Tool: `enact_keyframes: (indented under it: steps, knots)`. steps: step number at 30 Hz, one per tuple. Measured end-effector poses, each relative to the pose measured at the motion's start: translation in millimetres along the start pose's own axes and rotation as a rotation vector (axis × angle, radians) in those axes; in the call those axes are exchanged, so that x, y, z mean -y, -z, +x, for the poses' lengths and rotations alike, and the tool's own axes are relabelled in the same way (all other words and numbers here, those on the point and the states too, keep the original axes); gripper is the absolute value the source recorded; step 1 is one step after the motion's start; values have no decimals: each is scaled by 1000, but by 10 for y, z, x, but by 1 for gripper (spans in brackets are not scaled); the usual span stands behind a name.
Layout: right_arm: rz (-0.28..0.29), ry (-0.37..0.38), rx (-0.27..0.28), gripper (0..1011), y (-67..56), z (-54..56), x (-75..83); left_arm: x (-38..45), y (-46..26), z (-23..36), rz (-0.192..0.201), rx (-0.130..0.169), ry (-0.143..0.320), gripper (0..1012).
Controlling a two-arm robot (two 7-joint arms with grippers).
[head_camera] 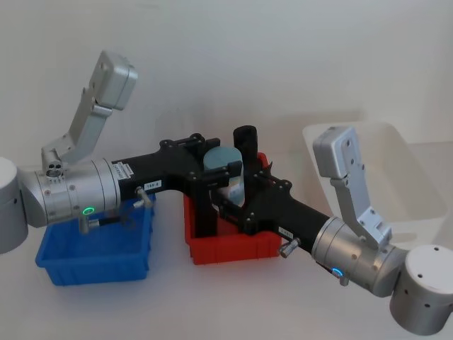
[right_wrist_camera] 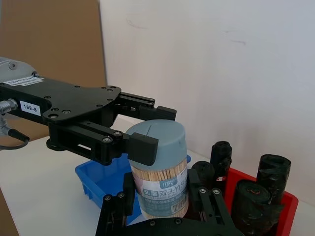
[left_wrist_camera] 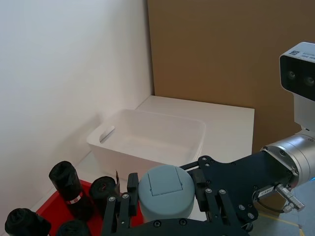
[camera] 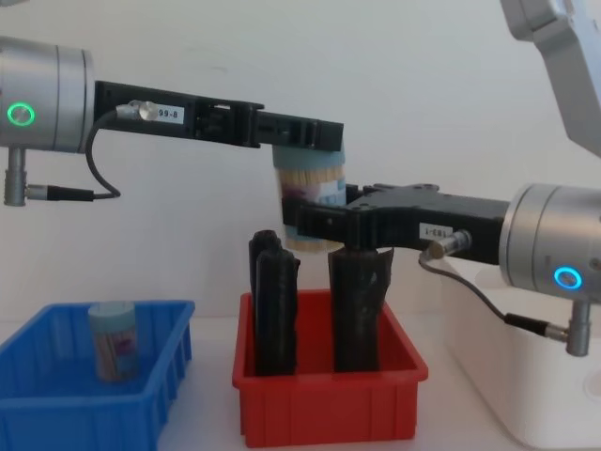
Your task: Pick the cotton swabs from the blue box and place them into the white box.
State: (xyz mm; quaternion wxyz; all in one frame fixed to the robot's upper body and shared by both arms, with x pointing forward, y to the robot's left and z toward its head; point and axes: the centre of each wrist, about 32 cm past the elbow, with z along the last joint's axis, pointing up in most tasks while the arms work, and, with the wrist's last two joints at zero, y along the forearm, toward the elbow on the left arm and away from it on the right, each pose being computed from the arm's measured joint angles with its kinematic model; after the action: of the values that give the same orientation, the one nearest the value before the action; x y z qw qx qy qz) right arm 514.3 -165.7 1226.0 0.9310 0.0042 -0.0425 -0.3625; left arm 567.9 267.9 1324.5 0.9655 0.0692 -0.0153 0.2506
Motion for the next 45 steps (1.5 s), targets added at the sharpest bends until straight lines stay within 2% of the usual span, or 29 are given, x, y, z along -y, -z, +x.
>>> enact_keyframes:
  steps: [4, 6, 15, 27, 34, 45]
  knots:
    - [-3, -3, -1, 636, 1, 4, -28, 3, 1, -2, -1, -1, 2, 702]
    - [-3, -3, -2, 636, 1, 6, -33, 3, 1, -2, -1, -1, 2, 784]
    - [-5, -2, -2, 636, 1, 12, -49, 3, 1, -2, 0, -1, 3, 997]
    - [4, 53, 3, 636, -5, 26, 8, 3, 1, -2, 0, -1, 3, 1004]
    - [23, 129, 2, 636, -13, 65, 144, 3, 1, -2, 0, -1, 3, 1004]
    - [46, 291, -13, 636, -10, 214, 444, 3, 1, -2, 0, -1, 3, 1004]
